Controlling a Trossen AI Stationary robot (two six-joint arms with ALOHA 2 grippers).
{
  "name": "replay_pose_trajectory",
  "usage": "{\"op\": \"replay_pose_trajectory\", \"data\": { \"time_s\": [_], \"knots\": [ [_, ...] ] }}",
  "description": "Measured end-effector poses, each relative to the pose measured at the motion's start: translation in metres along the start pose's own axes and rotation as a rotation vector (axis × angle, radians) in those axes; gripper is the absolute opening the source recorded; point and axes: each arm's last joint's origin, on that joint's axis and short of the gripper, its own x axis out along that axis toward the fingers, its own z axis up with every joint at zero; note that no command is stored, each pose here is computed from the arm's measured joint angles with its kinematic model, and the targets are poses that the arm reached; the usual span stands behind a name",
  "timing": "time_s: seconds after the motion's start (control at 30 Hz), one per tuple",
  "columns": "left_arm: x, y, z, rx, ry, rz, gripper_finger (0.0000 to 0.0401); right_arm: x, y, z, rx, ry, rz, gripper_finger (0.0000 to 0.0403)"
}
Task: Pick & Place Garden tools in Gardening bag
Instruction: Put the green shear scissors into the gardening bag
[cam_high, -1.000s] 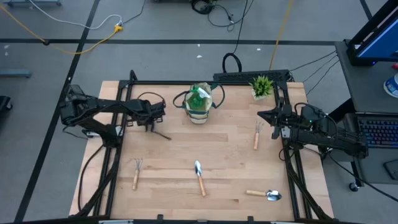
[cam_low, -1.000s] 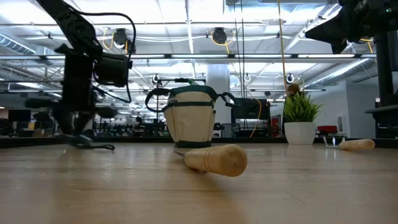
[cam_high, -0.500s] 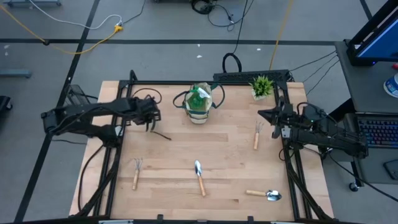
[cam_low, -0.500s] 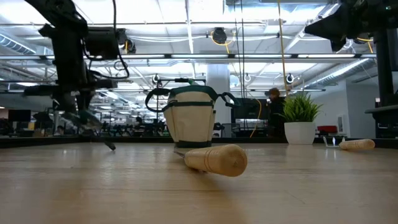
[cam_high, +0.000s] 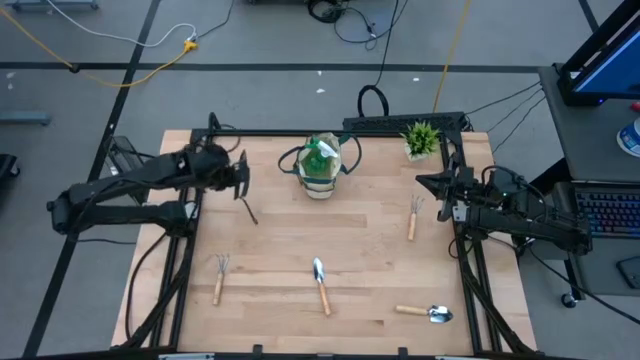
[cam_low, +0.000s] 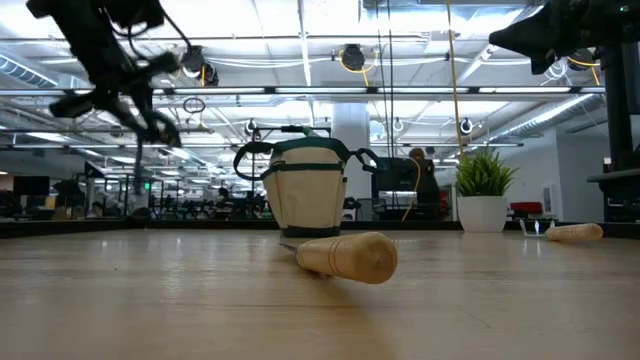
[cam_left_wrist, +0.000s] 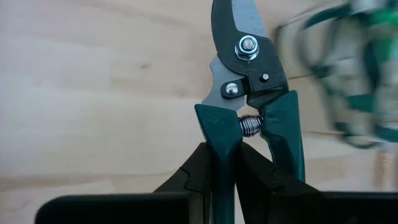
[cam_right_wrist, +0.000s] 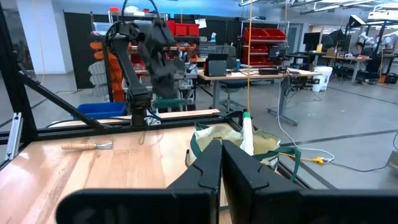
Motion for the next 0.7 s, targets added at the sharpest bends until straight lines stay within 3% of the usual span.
{"op": "replay_pose_trajectory", "data": {
  "time_s": [0.27, 0.47, 0.7],
  "knots": [
    [-0.039, -0.023, 0.013, 0.149, -0.103, -0.179, 0.0050, 0.000, 0.000, 0.000, 0.000, 0.000, 0.000, 0.0004],
    [-0.049, -0.050, 0.014, 0.334, -0.180, -0.443, 0.0050, 0.000, 0.000, 0.000, 0.000, 0.004, 0.000, 0.0004],
    [-0.061, -0.069, 0.009, 0.440, -0.246, -0.656, 0.0050, 0.000, 0.000, 0.000, 0.000, 0.004, 0.000, 0.0004]
  ]
}}
